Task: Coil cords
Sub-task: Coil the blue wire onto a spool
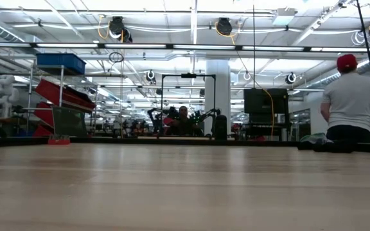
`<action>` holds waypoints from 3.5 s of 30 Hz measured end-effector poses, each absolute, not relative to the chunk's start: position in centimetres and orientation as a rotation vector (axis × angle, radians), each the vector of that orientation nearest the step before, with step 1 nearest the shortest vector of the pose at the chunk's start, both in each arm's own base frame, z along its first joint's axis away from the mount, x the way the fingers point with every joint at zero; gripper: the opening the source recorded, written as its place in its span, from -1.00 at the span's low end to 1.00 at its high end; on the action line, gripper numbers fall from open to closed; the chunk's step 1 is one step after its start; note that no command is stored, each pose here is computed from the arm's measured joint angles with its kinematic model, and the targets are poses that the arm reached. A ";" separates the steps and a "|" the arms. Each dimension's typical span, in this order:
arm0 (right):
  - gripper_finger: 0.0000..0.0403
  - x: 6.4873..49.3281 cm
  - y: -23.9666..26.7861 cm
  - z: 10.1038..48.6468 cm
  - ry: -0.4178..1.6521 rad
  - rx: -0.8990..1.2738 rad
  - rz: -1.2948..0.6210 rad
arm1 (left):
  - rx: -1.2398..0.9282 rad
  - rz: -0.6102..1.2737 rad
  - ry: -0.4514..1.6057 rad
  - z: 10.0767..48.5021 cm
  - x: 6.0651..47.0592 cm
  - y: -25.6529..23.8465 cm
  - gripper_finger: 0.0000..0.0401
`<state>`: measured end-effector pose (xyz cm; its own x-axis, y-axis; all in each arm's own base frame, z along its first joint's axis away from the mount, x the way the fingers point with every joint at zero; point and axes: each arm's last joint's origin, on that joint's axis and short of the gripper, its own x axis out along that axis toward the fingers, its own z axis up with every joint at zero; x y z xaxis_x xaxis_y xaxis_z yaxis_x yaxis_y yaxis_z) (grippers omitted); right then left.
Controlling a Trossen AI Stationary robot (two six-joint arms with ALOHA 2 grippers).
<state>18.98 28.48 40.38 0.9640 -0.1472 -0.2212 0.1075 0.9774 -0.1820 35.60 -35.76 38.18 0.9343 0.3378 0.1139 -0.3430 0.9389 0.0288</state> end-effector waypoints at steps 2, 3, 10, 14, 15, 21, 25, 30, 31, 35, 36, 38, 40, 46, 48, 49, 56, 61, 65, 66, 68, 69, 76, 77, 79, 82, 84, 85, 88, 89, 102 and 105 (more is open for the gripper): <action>-1.00 19.0 28.5 40.4 0.236 -0.169 -0.130 | 0.032 0.347 -0.111 38.2 35.6 -35.8 -0.25; -1.00 19.0 28.5 40.4 0.236 -0.168 -0.130 | 0.029 0.347 -0.112 38.2 35.6 -35.8 -0.25; -1.00 19.0 28.5 40.4 0.236 -0.167 -0.130 | 0.030 0.349 -0.113 38.2 35.9 -35.5 -0.25; -1.00 19.0 28.5 40.4 0.236 -0.167 -0.131 | 0.017 0.337 -0.119 38.2 36.0 -35.4 -0.25; -1.00 19.0 28.5 40.4 0.236 -0.167 -0.131 | 0.017 0.339 -0.119 38.2 36.1 -35.3 -0.25; -1.00 19.0 28.5 40.4 0.236 -0.167 -0.131 | 0.026 0.349 -0.114 38.1 36.4 -35.0 -0.28; -1.00 19.0 28.5 40.4 0.236 -0.168 -0.131 | 0.037 0.350 -0.111 38.1 36.5 -35.0 -0.43; -1.00 19.0 28.5 40.4 0.236 -0.168 -0.130 | 0.090 0.351 -0.097 38.0 36.4 -35.0 -0.80; -1.00 19.0 28.5 40.4 0.236 -0.168 -0.131 | 0.097 0.350 -0.092 37.9 36.5 -35.1 -0.89; -1.00 19.0 28.5 40.4 0.236 -0.168 -0.130 | 0.110 0.351 -0.089 37.9 36.5 -35.1 -0.96; -1.00 19.0 28.5 40.4 0.236 -0.168 -0.130 | 0.122 0.352 -0.086 37.9 36.4 -35.1 -0.96; -1.00 19.0 28.5 40.4 0.236 -0.168 -0.130 | 0.135 0.373 -0.076 37.9 36.2 -35.2 -0.98; -1.00 19.0 28.5 40.4 0.236 -0.168 -0.130 | 0.162 0.412 -0.057 37.9 35.9 -35.4 -0.98; -1.00 19.0 28.5 40.4 0.236 -0.168 -0.130 | 0.222 0.553 0.016 37.9 34.6 -35.8 -0.99; -1.00 19.0 28.5 40.4 0.236 -0.168 -0.130 | 0.219 0.565 0.021 38.2 34.3 -35.8 -0.99; -1.00 19.0 28.5 40.4 0.236 -0.168 -0.130 | 0.215 0.564 0.019 38.3 34.2 -35.8 -0.99; -1.00 19.0 28.5 40.4 0.236 -0.171 -0.130 | 0.253 0.622 0.060 38.3 33.7 -36.0 -0.99; -1.00 19.0 28.5 40.4 0.236 -0.171 -0.130 | 0.264 0.614 0.060 38.2 33.7 -36.1 -0.99; -1.00 19.0 28.5 40.4 0.235 -0.170 -0.130 | 0.319 0.583 0.070 37.9 33.8 -36.2 -0.99; -1.00 19.0 28.5 40.4 0.236 -0.170 -0.129 | 0.335 0.581 0.076 37.8 33.9 -36.2 -0.99; -1.00 19.0 28.5 40.4 0.235 -0.169 -0.128 | 0.365 0.579 0.089 37.5 34.0 -36.2 -0.99; -1.00 18.9 28.5 40.4 0.235 -0.169 -0.127 | 0.378 0.578 0.094 37.4 34.0 -36.2 -0.99; -1.00 18.9 28.5 40.4 0.234 -0.168 -0.127 | 0.411 0.571 0.107 37.2 34.0 -36.2 -0.99; -1.00 18.9 28.5 40.4 0.234 -0.168 -0.127 | 0.412 0.571 0.107 37.2 34.0 -36.2 -0.99; -1.00 18.9 28.5 40.4 0.234 -0.167 -0.127 | 0.418 0.569 0.108 37.2 34.0 -36.2 -0.98; -1.00 18.9 28.5 40.4 0.234 -0.168 -0.127 | 0.433 0.562 0.110 37.2 33.9 -36.3 -0.89; -1.00 18.9 28.5 40.4 0.234 -0.168 -0.127 | 0.433 0.559 0.109 37.2 33.8 -36.4 -0.80; -1.00 18.9 28.5 40.4 0.234 -0.168 -0.127 | 0.433 0.557 0.109 37.2 33.7 -36.5 -0.76; -1.00 18.9 28.5 40.4 0.234 -0.167 -0.127 | 0.430 0.551 0.106 37.2 33.5 -36.7 -0.64; -1.00 18.9 28.5 40.4 0.234 -0.167 -0.127 | 0.430 0.549 0.106 37.2 33.4 -36.8 -0.61; -1.00 18.9 28.5 40.4 0.234 -0.167 -0.127 | 0.239 0.409 -0.035 39.2 32.3 -37.5 -0.55; -1.00 18.9 28.5 40.4 0.234 -0.167 -0.127 | 0.203 0.366 -0.063 39.1 32.9 -37.2 -0.52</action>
<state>18.94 28.54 40.41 0.9648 -0.1439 -0.2200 0.1050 0.9782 -0.1792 32.88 -37.20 39.13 0.9322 0.3486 0.0972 -0.3611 0.9139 0.1854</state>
